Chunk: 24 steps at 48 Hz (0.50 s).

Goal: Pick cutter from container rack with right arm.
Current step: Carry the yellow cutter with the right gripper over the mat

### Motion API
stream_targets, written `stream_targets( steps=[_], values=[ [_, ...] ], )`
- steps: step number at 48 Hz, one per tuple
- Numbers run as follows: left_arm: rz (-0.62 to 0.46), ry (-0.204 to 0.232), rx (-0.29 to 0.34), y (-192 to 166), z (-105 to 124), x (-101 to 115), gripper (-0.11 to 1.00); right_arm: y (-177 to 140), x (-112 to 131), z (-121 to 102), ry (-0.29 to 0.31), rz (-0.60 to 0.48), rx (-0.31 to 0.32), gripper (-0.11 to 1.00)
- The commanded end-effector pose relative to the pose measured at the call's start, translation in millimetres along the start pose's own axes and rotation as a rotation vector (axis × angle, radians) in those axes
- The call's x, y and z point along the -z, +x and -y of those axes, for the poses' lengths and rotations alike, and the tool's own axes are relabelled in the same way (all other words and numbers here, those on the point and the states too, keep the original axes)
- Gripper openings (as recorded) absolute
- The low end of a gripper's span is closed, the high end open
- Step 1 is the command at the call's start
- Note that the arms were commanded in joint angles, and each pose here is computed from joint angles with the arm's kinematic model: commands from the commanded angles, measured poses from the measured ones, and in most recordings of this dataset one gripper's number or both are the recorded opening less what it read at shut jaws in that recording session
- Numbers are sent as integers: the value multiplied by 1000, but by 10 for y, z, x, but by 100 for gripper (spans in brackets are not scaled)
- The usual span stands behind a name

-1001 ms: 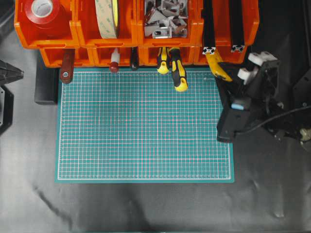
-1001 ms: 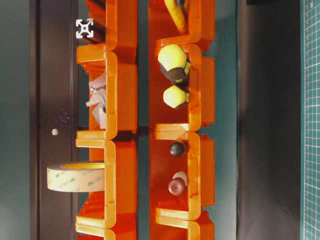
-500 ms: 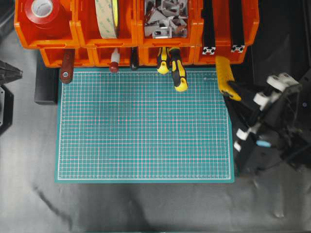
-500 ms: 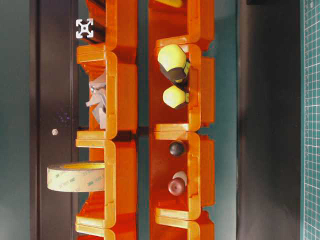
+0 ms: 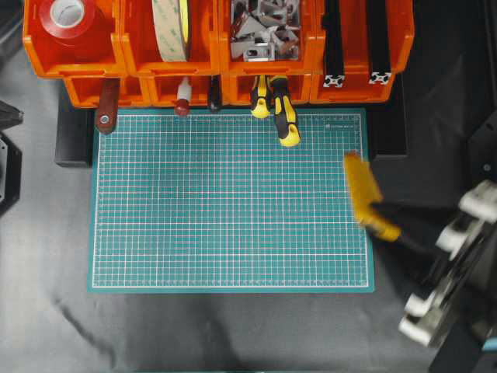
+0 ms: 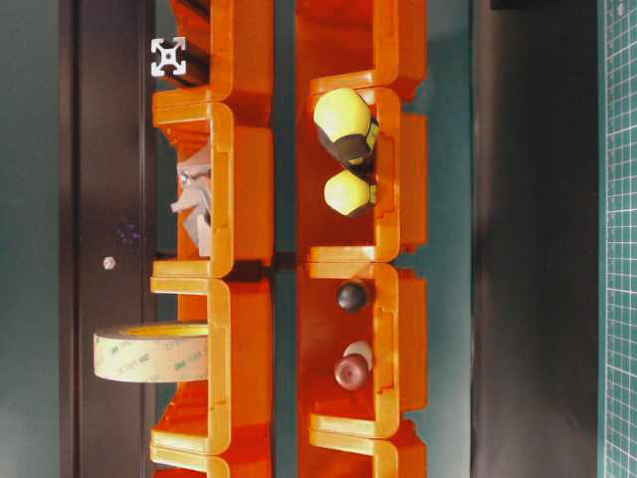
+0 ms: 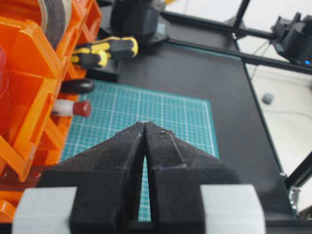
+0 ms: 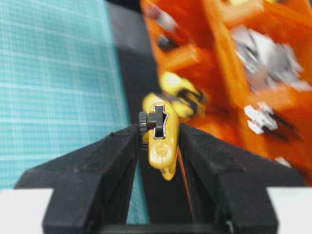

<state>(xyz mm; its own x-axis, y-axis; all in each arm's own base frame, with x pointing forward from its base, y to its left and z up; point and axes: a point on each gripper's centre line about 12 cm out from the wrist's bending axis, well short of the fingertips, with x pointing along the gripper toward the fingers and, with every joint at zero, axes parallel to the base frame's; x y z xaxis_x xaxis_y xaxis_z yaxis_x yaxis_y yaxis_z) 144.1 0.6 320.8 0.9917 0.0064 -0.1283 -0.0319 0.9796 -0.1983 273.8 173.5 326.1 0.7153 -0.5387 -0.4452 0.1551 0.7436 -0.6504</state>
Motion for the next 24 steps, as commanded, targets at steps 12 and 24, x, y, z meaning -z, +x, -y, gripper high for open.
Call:
stream_targets(
  steps=[12, 24],
  values=[
    [22, -33, 0, -13, 15, -107, 1, 211, -310, -449, -42, 146, -156, 28],
    [31, -64, 2, -17, 17, -118, 1, 696, -227, -799, -133, 190, -261, 28]
  ],
)
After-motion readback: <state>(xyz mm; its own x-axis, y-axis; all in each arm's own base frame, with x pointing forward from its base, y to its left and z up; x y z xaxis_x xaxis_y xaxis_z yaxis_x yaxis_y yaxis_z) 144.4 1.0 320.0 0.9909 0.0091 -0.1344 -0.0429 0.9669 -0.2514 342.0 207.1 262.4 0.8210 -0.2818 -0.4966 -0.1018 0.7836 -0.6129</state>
